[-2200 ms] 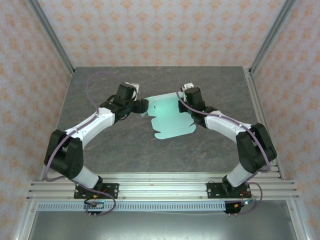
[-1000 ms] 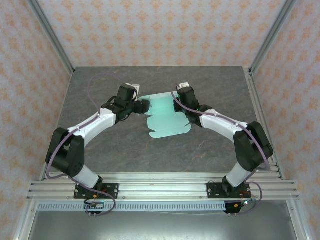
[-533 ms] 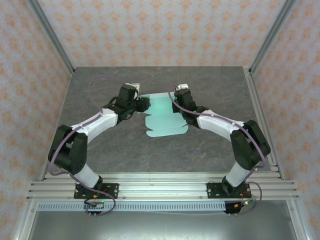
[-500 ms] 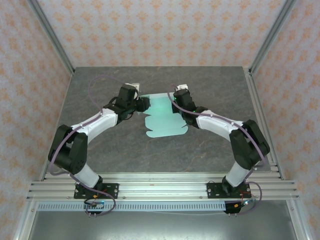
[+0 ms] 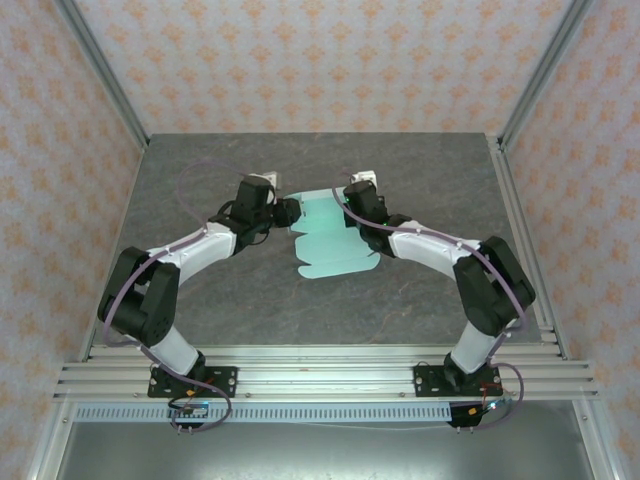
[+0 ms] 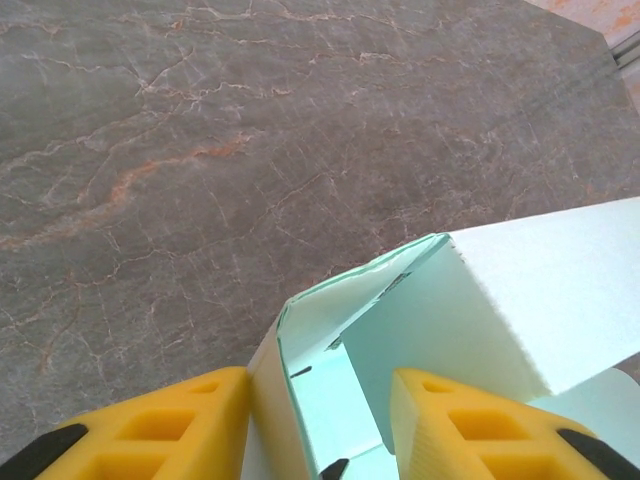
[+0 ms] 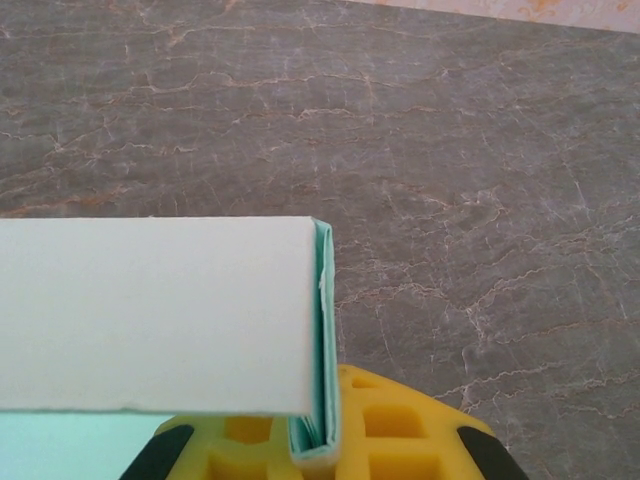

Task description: Fold the paper box

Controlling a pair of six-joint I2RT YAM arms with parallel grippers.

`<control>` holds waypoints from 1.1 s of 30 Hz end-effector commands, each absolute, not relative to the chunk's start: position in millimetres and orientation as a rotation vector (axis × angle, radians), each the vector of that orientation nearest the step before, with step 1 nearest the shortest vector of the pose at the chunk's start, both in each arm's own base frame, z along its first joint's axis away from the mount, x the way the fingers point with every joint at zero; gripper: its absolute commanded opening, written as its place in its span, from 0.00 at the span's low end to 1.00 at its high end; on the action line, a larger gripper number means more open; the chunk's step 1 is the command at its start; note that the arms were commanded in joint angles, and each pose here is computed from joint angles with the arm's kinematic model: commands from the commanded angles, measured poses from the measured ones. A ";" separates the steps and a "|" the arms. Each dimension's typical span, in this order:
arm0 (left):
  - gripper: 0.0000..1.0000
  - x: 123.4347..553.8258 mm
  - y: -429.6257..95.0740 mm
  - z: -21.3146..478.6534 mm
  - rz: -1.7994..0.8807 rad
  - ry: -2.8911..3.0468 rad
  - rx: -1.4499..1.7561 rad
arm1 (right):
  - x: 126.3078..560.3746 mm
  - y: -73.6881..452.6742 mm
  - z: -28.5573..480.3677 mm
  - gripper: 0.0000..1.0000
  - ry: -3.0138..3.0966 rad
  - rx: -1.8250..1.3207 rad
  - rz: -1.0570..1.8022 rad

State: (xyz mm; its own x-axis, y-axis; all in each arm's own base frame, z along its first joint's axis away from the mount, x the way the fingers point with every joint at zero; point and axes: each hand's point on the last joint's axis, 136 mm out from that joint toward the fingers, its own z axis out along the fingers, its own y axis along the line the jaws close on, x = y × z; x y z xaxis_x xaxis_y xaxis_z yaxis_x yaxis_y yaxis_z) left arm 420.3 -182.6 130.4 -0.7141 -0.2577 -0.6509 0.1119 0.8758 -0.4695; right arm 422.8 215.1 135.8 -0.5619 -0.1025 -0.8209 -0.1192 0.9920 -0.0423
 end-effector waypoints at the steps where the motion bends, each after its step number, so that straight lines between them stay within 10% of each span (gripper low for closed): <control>1: 0.41 415.9 -192.8 142.9 -0.754 2.236 -0.101 | 430.6 227.0 141.9 0.00 2.137 -0.131 0.046; 8: 0.28 415.0 -185.4 121.2 -0.825 2.252 -0.181 | 432.8 226.2 119.8 0.00 2.155 -0.119 0.025; 19: 0.75 384.3 -152.6 107.8 -0.651 2.306 -0.176 | 431.2 226.1 115.2 0.00 2.147 -0.115 0.040; 33: 0.87 343.9 -186.3 126.3 -0.778 2.220 -0.261 | 424.0 226.2 117.8 0.00 2.140 -0.110 0.084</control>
